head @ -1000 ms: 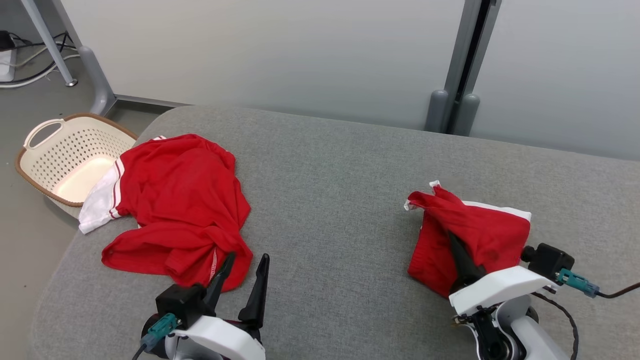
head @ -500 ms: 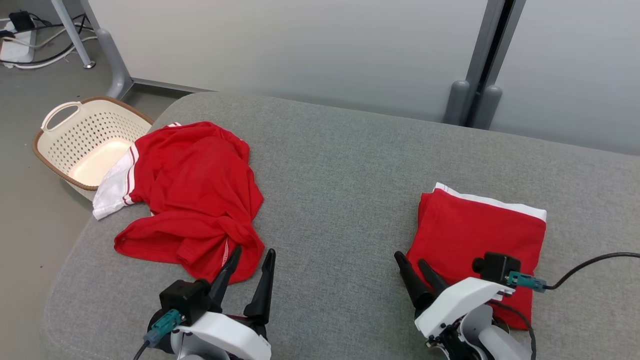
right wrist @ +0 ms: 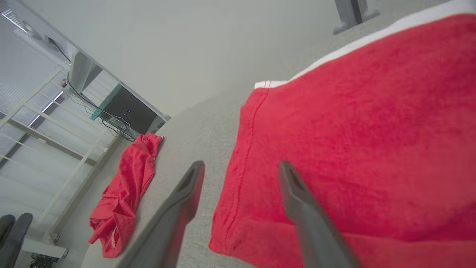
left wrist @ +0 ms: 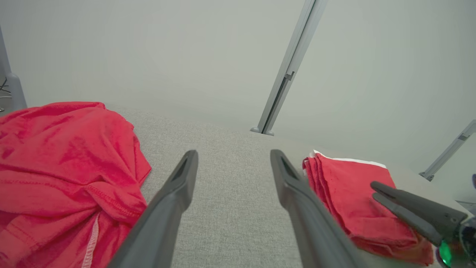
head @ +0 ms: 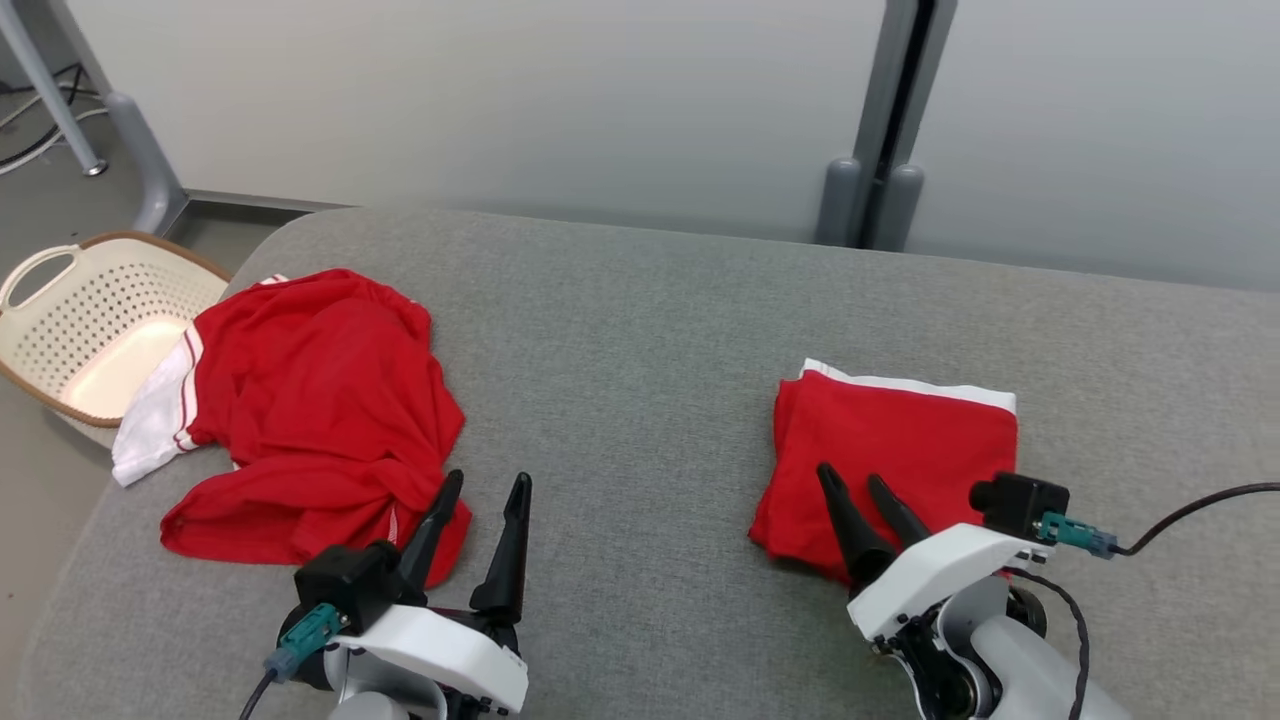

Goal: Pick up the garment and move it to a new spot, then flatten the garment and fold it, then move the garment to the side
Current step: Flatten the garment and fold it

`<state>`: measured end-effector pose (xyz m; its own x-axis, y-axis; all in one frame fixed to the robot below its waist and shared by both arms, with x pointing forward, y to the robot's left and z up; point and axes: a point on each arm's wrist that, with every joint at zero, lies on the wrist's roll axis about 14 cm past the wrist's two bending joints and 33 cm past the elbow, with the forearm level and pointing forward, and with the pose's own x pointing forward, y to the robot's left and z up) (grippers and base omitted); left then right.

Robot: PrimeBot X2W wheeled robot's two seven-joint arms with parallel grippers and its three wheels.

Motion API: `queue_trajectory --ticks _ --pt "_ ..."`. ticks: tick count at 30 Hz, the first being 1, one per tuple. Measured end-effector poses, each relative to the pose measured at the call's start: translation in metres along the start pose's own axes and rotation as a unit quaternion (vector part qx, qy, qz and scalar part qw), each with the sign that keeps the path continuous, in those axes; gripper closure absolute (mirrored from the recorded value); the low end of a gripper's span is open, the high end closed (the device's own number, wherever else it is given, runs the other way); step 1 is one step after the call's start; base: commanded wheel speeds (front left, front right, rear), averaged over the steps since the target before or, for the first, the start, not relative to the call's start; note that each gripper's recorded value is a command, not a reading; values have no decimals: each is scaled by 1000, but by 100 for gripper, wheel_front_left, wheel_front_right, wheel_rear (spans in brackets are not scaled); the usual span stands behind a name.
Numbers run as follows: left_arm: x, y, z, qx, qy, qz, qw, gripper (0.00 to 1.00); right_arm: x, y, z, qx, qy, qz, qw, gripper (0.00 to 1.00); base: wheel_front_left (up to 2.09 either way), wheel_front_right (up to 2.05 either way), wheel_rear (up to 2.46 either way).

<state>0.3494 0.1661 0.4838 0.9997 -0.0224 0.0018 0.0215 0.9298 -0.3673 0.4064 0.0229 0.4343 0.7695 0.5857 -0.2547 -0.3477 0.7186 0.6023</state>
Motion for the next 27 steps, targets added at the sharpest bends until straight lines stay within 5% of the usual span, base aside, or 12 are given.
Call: queue_trajectory --ticks 7,17,27 --pt "14 -19 12 1 -18 -31 999 0 -28 -27 52 -123 -72 -15 990 0 0 0 0" --pt "26 -36 21 9 -34 -58 998 0 -80 -50 111 -229 -176 -59 955 0 0 0 0" --pt "21 -43 13 40 -25 -69 996 0 -121 -60 94 -259 -207 -114 936 0 0 0 0"
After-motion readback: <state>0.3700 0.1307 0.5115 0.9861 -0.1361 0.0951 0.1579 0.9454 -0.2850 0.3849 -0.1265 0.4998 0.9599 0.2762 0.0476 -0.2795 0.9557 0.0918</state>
